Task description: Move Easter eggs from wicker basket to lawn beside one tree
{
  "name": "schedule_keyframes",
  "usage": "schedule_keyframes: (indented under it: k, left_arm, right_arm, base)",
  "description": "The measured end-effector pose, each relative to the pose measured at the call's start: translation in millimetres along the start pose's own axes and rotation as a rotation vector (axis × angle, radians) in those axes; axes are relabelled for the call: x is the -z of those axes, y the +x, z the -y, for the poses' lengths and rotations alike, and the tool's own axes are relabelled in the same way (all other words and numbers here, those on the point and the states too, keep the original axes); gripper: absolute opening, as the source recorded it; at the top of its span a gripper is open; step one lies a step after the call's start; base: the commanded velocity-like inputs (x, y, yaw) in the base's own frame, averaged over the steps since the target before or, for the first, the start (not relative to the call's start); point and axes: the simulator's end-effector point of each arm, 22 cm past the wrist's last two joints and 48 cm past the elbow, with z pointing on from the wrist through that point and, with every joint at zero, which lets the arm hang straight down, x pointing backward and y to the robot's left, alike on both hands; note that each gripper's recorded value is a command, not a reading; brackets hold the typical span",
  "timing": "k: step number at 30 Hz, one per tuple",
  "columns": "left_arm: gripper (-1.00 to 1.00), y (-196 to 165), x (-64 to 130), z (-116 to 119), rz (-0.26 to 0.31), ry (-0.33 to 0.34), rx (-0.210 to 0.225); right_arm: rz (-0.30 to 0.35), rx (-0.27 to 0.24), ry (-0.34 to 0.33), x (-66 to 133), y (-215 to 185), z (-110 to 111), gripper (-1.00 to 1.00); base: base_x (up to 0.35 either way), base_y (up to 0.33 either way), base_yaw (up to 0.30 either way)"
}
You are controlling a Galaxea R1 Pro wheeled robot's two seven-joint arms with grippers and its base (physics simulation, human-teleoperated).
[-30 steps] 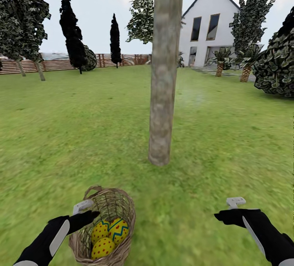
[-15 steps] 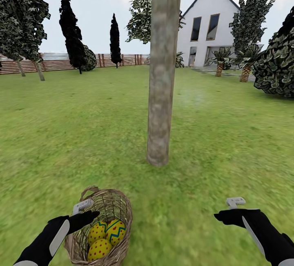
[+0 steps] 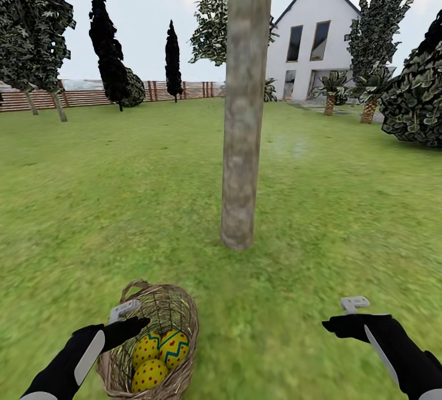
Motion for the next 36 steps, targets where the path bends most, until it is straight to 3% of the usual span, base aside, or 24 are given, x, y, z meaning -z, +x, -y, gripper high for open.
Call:
schedule_keyframes:
  k: [15, 36]
  left_arm:
    - [1.0, 0, -0.1, 0, -0.001, 0.001, 0.0]
    - [1.0, 29, -30.8, -16, 0.0, 0.001, -0.001]
  right_arm:
    - [0.0, 0.0, 0.0, 0.0, 0, 0, 1.0]
    - [-0.001, 0.002, 0.0, -33.3, 31, -3, 1.0]
  base:
    - [0.0, 0.0, 0.0]
    - [0.0, 0.0, 0.0]
